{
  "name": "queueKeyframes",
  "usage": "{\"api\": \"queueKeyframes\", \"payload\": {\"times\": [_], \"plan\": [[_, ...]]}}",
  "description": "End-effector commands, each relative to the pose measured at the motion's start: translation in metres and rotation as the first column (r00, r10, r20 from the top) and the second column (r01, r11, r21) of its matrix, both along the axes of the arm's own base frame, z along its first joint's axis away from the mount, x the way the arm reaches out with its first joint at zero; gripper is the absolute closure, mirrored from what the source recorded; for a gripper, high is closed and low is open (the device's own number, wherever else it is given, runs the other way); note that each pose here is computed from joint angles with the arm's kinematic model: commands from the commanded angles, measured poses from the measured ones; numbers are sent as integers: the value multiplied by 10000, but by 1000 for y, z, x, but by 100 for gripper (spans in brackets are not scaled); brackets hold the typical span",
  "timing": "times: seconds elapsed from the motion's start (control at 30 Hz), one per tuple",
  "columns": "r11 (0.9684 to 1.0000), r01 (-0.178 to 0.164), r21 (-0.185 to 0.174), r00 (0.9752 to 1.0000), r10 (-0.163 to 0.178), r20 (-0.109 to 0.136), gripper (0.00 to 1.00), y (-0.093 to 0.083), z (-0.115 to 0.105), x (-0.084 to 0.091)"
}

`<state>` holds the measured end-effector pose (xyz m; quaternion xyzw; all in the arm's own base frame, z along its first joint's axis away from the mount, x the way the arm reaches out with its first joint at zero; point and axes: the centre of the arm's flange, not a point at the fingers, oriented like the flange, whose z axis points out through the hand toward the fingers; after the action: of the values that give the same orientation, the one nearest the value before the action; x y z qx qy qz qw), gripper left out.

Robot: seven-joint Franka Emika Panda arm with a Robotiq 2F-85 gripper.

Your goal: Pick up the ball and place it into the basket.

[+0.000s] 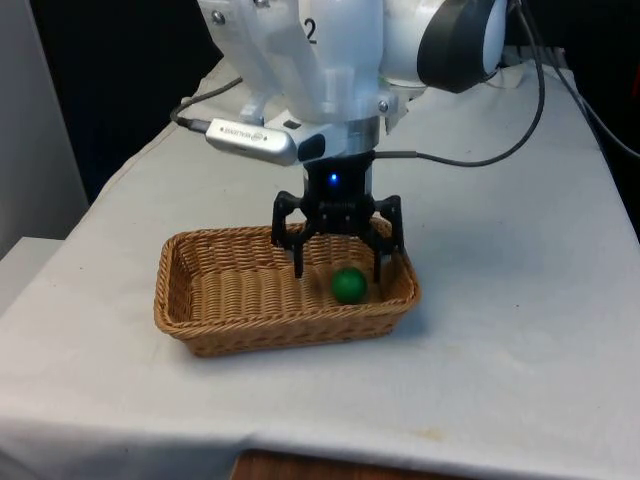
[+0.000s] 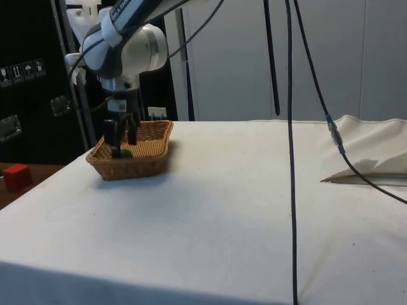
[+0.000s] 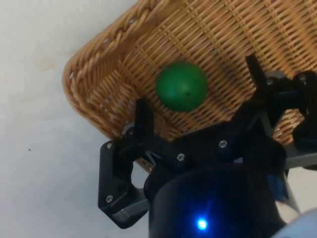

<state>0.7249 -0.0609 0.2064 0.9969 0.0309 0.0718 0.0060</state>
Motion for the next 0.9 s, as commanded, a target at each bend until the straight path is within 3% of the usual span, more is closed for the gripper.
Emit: {"api": "queueKeyframes", "payload": {"times": [0.0, 0.47, 0.5, 0.87], "plan": [[10000, 35, -4, 10000, -35, -25, 0, 0, 10, -1], [9999, 88, 105, 9999, -89, 70, 0, 4, 62, -4], [9999, 43, 167, 9999, -44, 97, 0, 3, 57, -1], [10000, -10, 8, 10000, 10, -39, 0, 8, 92, -17]]}}
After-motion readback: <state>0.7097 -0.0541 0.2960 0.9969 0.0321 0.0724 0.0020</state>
